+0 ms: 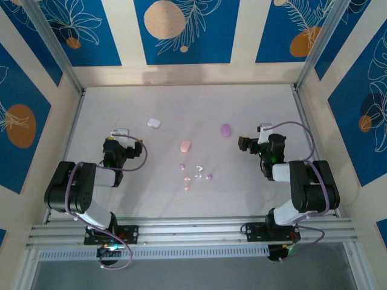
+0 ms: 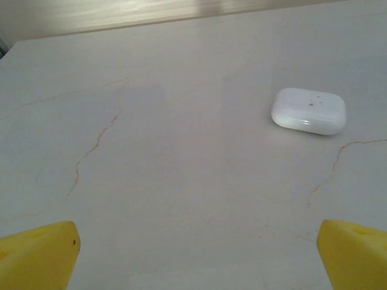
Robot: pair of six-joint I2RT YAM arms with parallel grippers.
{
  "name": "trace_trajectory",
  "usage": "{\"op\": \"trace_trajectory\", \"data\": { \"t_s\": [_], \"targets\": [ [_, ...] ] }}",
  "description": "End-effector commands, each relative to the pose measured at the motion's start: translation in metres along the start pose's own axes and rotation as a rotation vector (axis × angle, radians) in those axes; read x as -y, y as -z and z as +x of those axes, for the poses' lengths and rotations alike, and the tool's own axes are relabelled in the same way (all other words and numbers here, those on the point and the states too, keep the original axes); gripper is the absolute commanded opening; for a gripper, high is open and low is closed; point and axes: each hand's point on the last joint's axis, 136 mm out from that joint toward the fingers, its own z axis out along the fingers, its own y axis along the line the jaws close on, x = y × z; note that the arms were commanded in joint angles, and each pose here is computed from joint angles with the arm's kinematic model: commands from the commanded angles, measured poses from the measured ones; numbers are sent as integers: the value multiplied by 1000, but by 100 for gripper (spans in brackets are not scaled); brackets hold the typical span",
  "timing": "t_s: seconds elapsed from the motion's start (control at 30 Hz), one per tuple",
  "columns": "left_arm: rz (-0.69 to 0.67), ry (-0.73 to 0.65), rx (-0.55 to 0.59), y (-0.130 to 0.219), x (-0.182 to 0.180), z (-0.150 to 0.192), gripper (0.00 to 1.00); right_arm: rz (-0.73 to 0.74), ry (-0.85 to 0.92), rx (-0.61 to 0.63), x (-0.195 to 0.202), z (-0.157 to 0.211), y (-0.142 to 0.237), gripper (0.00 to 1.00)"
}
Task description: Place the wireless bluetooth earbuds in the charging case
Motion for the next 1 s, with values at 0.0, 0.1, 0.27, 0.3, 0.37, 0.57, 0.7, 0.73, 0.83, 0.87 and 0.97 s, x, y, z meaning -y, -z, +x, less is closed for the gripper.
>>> {"op": "trace_trajectory", "data": {
  "t_s": [0.0,0.1,0.27,0.3,0.37,0.57,0.7,0.73,0.83,0.87,0.97],
  "targets": [
    [16,-21,28,-2,2,-11,100,-14,10,25,-1,-12,-3,99],
    [16,-21,28,-2,2,-11,100,-14,10,26,-1,-12,-3,99],
    [16,-21,28,-2,2,-11,100,-13,10,26,-1,-13,-3,99],
    [16,-21,28,-2,2,-11,100,-14,10,26,-1,-13,-3,99],
    [16,-21,29,-2,2,-11,100,-14,11,27,-1,-13,-3,99],
    [17,-19,27,-2,2,-11,100,-14,10,26,-1,-13,-3,99],
    [21,-18,27,-3,3,-11,100,-18,3,25,0,-13,-3,99],
    [20,-18,25,-3,3,-11,100,-22,1,26,0,-13,-3,99],
    [22,-18,25,-3,3,-11,100,-23,1,25,-1,-13,-3,99],
    [21,-18,26,-3,3,-11,100,-23,1,25,-1,-13,-3,99],
    [21,-18,25,-3,3,-11,100,-22,0,25,0,-13,-3,99]
  ]
}}
